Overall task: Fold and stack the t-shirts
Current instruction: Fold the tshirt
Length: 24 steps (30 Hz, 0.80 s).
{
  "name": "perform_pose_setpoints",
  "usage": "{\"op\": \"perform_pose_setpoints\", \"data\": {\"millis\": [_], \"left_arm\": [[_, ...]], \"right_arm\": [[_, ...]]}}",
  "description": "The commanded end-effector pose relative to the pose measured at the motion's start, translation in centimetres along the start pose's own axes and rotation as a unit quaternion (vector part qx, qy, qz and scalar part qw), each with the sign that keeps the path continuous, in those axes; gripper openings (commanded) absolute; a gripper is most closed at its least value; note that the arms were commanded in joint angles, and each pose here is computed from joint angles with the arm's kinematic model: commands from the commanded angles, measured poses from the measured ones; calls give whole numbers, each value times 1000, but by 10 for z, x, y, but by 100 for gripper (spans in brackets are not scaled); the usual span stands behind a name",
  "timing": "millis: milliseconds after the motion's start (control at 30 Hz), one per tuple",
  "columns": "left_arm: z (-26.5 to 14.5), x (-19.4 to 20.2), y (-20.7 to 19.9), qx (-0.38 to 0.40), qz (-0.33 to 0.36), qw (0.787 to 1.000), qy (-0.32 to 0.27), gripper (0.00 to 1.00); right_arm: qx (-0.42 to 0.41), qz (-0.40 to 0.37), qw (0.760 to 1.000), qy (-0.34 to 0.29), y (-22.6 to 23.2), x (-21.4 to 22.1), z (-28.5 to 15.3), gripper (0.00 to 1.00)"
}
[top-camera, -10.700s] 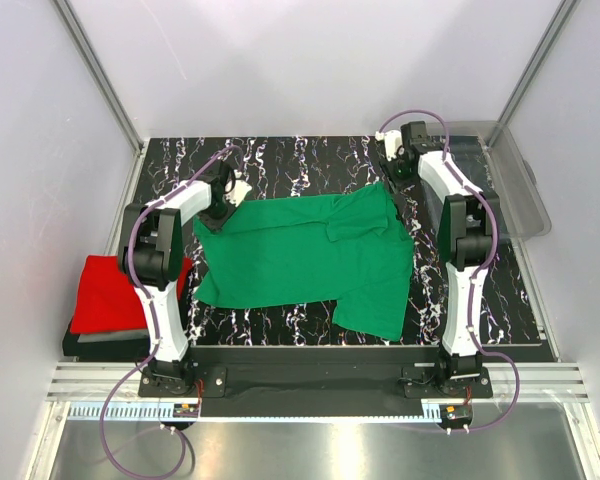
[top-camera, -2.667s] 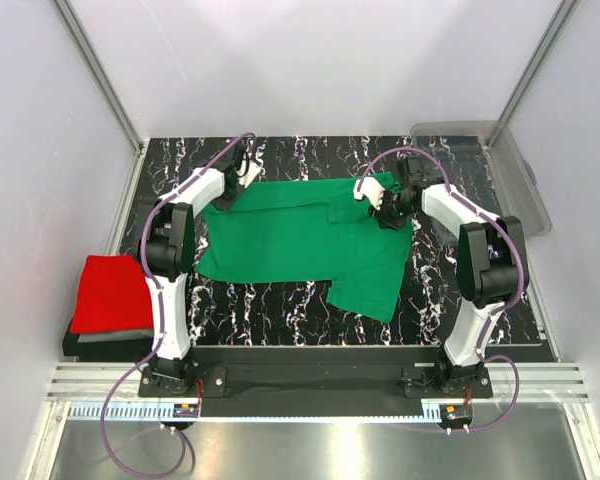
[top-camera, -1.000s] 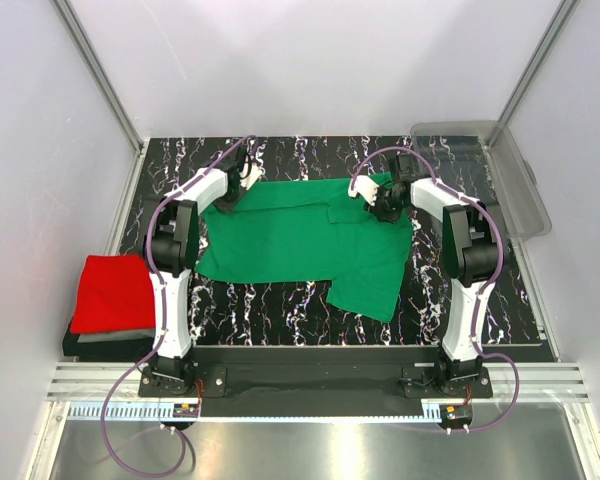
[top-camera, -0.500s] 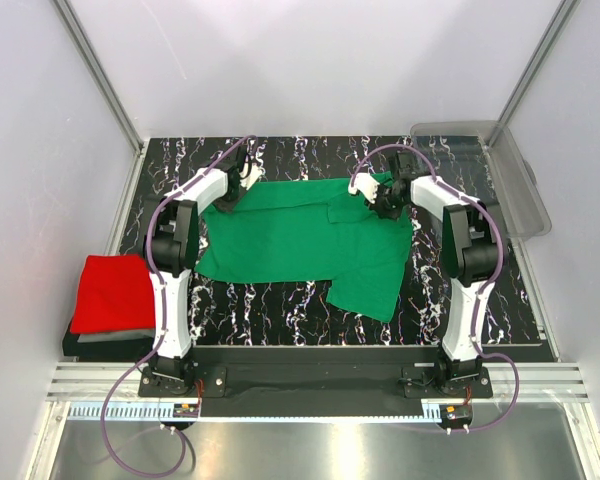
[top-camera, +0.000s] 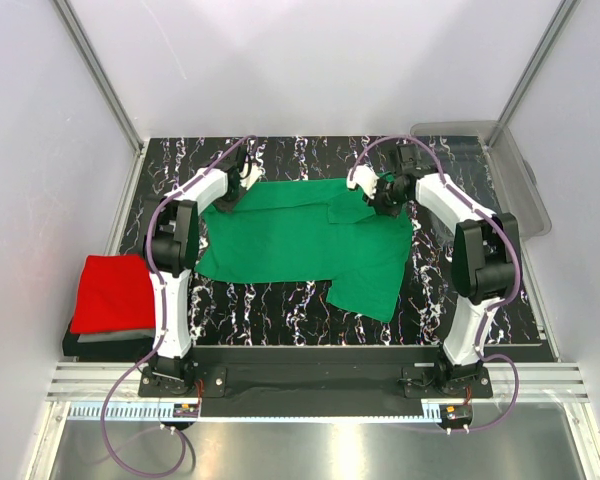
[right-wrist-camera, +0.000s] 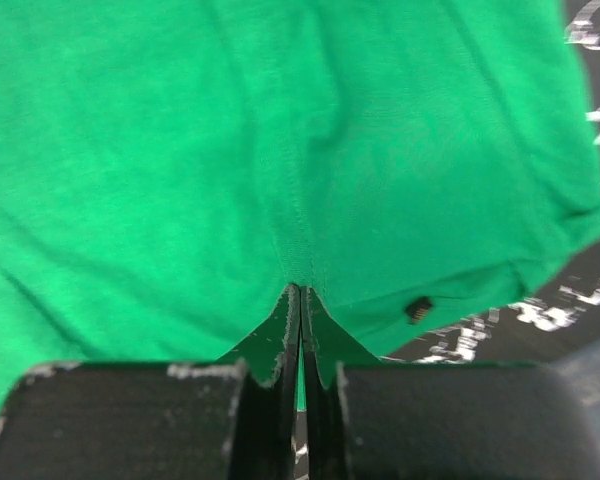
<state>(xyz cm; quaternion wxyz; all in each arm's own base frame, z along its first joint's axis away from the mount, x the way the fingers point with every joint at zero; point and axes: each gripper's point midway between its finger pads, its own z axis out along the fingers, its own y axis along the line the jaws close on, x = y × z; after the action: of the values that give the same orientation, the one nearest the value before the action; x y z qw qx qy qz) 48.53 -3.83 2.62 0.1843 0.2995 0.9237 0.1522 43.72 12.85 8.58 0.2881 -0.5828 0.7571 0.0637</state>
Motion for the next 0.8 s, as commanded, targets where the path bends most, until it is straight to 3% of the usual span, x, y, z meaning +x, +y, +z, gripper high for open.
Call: {"op": "perform_pose_setpoints", "data": {"millis": [0, 167, 233, 300, 433, 500, 600, 767], "left_arm": [[-16, -19, 15, -19, -11, 999, -33, 0], [-18, -18, 16, -20, -11, 999, -34, 0], [-20, -17, 18, -23, -11, 999, -34, 0], [-20, -17, 19, -22, -12, 999, -35, 0], [-19, -18, 26, -26, -15, 999, -36, 0], [-19, -18, 31, -31, -17, 999, -36, 0], [-18, -20, 41, -38, -24, 998, -38, 0], [-9, -16, 49, -41, -27, 998, -32, 0]], "right_arm": [[-23, 6, 1000, -3, 19, -5, -9, 4], [-32, 3, 999, 9, 28, 3, -12, 4], [-13, -4, 999, 34, 24, 13, -20, 12], [-9, -1, 999, 36, 22, 15, -22, 13], [33, 22, 999, 33, -8, 18, -34, 28], [69, 37, 997, 20, -37, 13, -43, 31], [111, 93, 989, 5, -71, 7, -36, 32], [99, 178, 979, 15, -92, 22, 19, 30]]}}
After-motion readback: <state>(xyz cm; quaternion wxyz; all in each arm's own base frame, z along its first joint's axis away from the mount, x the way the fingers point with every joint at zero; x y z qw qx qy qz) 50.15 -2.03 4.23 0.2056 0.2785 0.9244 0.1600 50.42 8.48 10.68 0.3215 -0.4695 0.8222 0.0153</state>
